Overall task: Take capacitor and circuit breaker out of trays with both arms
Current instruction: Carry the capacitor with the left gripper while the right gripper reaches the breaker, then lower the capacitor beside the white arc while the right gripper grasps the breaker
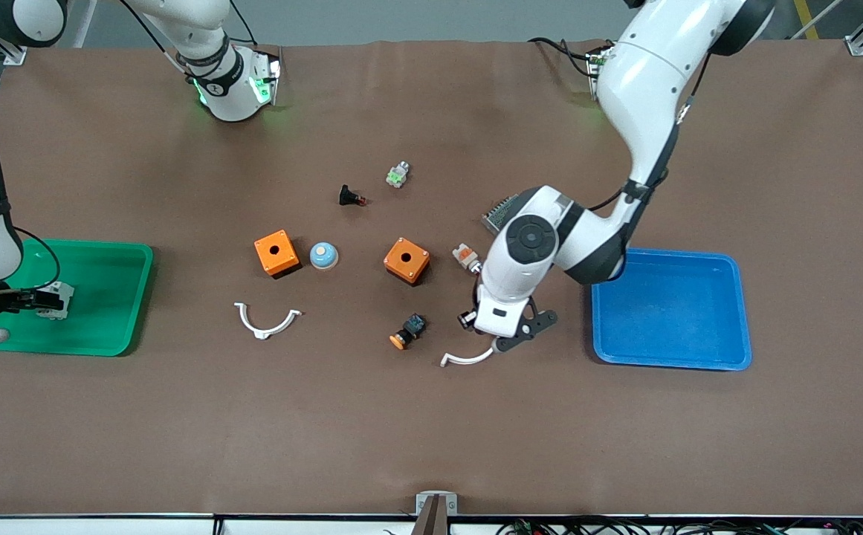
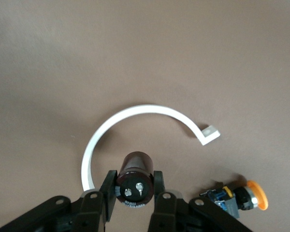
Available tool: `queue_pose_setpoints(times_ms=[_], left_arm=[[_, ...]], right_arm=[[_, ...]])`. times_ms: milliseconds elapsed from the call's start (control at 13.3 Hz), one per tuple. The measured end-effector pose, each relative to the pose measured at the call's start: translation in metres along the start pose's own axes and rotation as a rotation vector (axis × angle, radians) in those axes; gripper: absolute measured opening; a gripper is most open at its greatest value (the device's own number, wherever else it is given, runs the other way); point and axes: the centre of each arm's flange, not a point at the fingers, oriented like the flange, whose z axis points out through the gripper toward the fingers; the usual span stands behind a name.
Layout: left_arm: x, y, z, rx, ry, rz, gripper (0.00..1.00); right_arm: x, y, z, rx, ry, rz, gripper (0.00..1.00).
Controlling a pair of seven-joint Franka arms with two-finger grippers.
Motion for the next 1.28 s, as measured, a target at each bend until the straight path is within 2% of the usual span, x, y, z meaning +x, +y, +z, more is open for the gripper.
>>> queue_pose_setpoints(times_ms=[603, 754, 829, 905, 980, 1131, 1206, 1281], left_arm=[[-0.033, 0.002, 0.048, 0.059, -0.028, 0.015, 0.34], [-0.036, 0.004, 0.051, 0.061, -0.027, 0.022, 0.34], [-0.036, 0.004, 0.051, 0.06, -0.027, 0.023, 0.39], [-0.036, 0.004, 0.05, 0.06, -0.025, 0.022, 0.39], [-0.033, 0.004, 0.049, 0.058, -0.02, 0.02, 0.44], [-0.023, 0.006, 0.041, 0.049, -0.003, 0.011, 0.62], [-0.016, 0.006, 0.034, 0.055, 0.005, 0.005, 0.73], [-0.006, 0.005, 0.024, 0.072, 0.013, -0.004, 0.81]], right_arm=[[-0.01, 0.014, 0.005, 0.007, -0.008, 0.022, 1.0], [-0.011, 0.012, 0.007, 0.01, -0.012, 0.021, 0.98], [-0.011, 0.011, 0.008, 0.013, -0.014, 0.019, 0.98], [-0.011, 0.01, 0.009, 0.014, -0.015, 0.017, 0.94], [-0.012, 0.01, 0.009, 0.015, -0.016, 0.017, 0.94], [-0.012, 0.009, 0.01, 0.019, -0.024, 0.017, 0.78], [-0.013, 0.009, 0.011, 0.021, -0.027, 0.017, 0.78], [-0.013, 0.009, 0.011, 0.023, -0.029, 0.016, 0.73]])
